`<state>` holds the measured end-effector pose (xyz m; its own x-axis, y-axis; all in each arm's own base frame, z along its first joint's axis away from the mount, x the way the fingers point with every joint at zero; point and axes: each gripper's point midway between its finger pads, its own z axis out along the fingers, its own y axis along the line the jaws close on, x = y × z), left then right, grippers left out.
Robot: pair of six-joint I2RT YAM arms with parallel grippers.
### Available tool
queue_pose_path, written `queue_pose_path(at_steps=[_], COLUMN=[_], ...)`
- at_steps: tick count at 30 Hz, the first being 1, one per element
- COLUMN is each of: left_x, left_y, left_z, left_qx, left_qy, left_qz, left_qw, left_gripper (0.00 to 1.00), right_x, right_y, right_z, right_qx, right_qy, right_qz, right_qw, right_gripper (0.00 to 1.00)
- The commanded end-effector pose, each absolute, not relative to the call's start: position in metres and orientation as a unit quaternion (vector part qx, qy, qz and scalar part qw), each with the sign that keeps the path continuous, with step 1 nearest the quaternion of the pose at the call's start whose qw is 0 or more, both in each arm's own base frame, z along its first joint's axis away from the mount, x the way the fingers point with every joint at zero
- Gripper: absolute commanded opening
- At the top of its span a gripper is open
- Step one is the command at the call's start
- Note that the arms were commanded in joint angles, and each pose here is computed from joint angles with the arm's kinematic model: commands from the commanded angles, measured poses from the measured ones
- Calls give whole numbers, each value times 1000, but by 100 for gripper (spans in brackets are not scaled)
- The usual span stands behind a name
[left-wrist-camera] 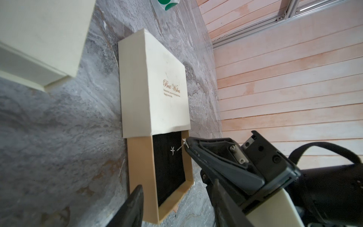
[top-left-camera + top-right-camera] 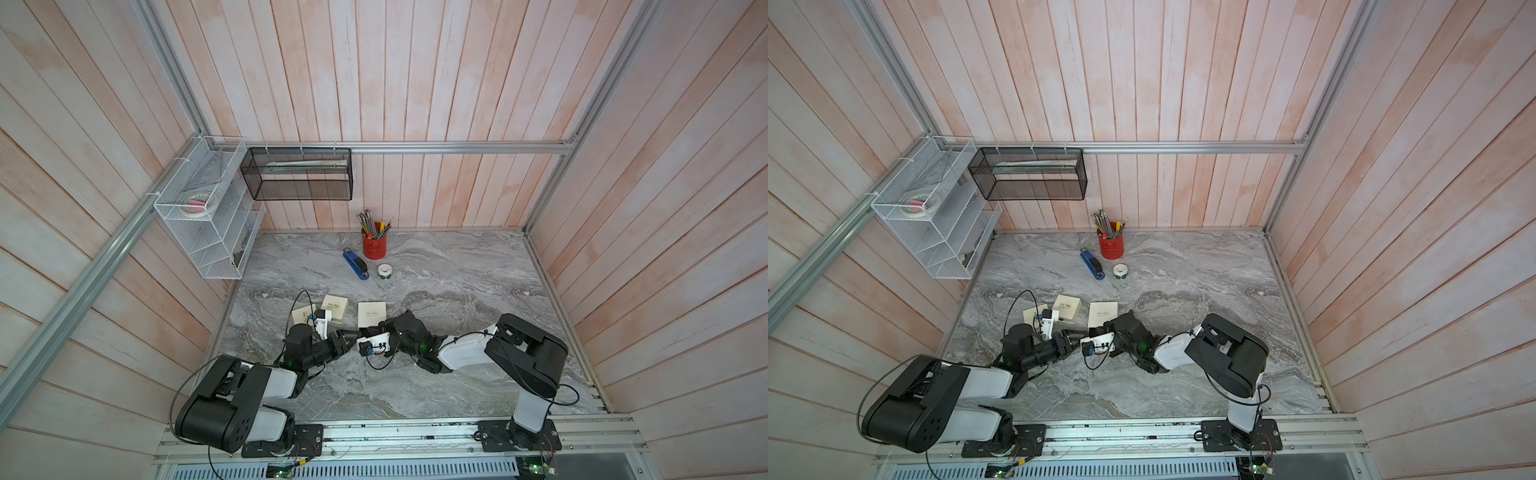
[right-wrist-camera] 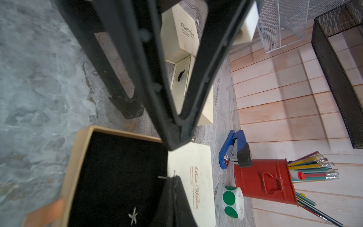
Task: Place the earrings into the drawer-style jewelry box
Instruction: Adjust the earring in the inner lining.
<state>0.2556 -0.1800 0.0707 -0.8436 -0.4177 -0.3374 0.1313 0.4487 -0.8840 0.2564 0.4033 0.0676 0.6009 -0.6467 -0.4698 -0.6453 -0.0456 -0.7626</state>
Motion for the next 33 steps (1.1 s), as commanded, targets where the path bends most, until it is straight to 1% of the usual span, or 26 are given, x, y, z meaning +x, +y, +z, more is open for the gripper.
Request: queue_pose_path(at_steps=[1,19,33], left_x=[258,258,258], left_y=[-183,-183,-184], left_z=[78,70,69], left_qx=[-78,-79,-77], left_qy=[801,805,805], left_qz=[-528,-524,-526], left_qw=[272,266,264], left_gripper=[57,52,52], right_x=[254,257,246], right_y=[407,418,413], right_z=[59,52,32], right_qx=[-734,-742,-765], right_qy=[440,432,432], right_qz=[-6,-3,1], right_qw=[518,512,478], right_gripper=[0,0,0])
